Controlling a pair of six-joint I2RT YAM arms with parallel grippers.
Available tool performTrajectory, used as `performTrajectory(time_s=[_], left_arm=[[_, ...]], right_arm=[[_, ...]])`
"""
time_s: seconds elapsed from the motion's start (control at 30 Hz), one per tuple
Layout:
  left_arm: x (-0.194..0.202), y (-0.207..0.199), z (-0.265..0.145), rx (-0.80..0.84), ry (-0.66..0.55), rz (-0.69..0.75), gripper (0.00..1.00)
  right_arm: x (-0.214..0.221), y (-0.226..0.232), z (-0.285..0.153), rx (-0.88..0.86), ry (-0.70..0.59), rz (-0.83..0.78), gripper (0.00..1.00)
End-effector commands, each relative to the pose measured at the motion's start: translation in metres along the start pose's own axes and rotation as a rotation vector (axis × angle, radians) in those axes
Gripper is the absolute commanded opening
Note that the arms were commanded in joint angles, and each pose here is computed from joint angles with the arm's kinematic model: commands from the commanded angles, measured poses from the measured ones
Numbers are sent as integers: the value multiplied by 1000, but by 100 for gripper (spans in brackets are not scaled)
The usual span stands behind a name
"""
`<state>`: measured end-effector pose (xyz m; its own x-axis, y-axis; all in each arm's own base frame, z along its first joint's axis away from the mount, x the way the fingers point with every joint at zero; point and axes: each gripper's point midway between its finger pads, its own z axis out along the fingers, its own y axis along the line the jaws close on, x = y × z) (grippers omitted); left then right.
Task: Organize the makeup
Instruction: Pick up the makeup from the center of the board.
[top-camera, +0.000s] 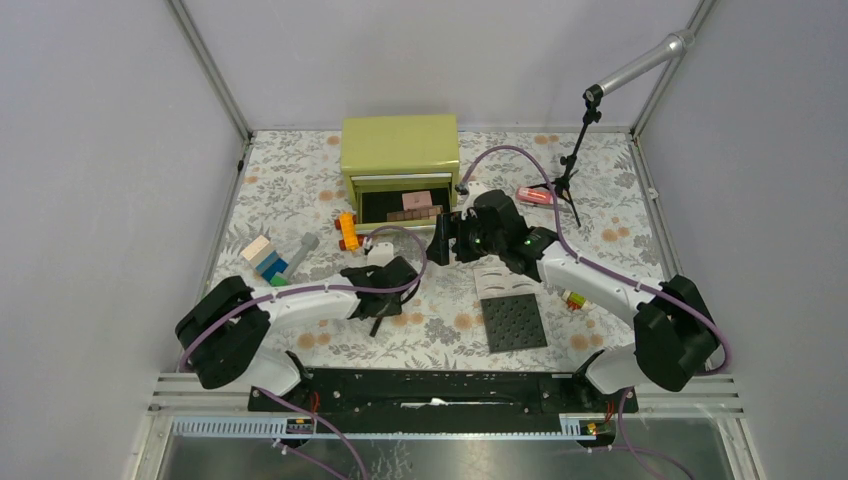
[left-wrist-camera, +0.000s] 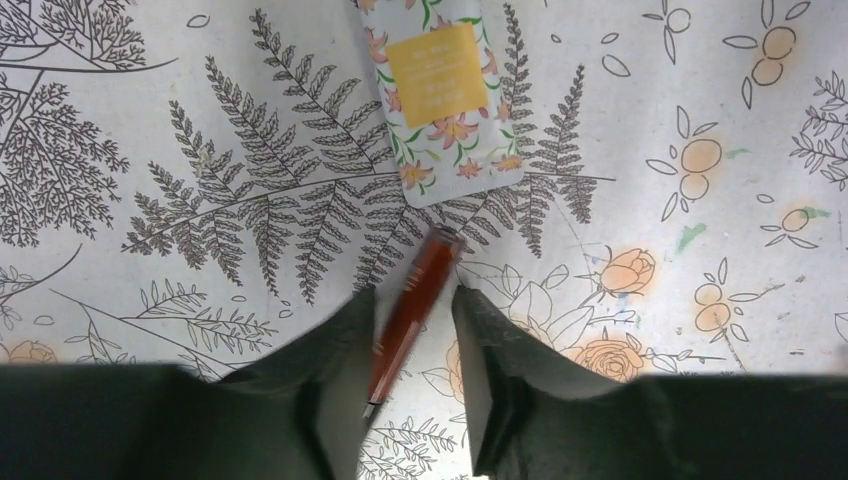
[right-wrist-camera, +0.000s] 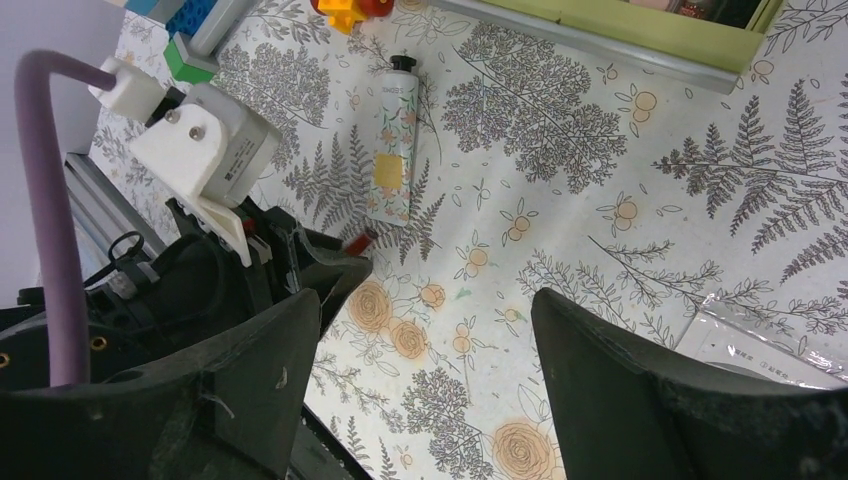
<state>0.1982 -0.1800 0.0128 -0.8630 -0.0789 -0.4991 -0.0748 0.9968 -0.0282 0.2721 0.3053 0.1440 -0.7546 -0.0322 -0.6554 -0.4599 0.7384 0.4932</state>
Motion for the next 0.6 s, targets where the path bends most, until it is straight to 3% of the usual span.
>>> performTrajectory(time_s=[0.0, 0.27, 0.43, 0.57], left_arm=[[42, 39, 1, -144, 130, 52, 30], [35, 35, -1, -128, 112, 61, 1], [11, 22, -11, -108, 62, 72, 0], [-40, 3, -40, -51, -77, 84, 0]], right_arm=[[-15, 13, -12, -35, -66, -18, 85], [-30, 2, -28, 43, -158, -32, 86], [-35, -5, -38, 86, -209, -42, 87], [-40, -11, -48, 118, -250, -49, 87]])
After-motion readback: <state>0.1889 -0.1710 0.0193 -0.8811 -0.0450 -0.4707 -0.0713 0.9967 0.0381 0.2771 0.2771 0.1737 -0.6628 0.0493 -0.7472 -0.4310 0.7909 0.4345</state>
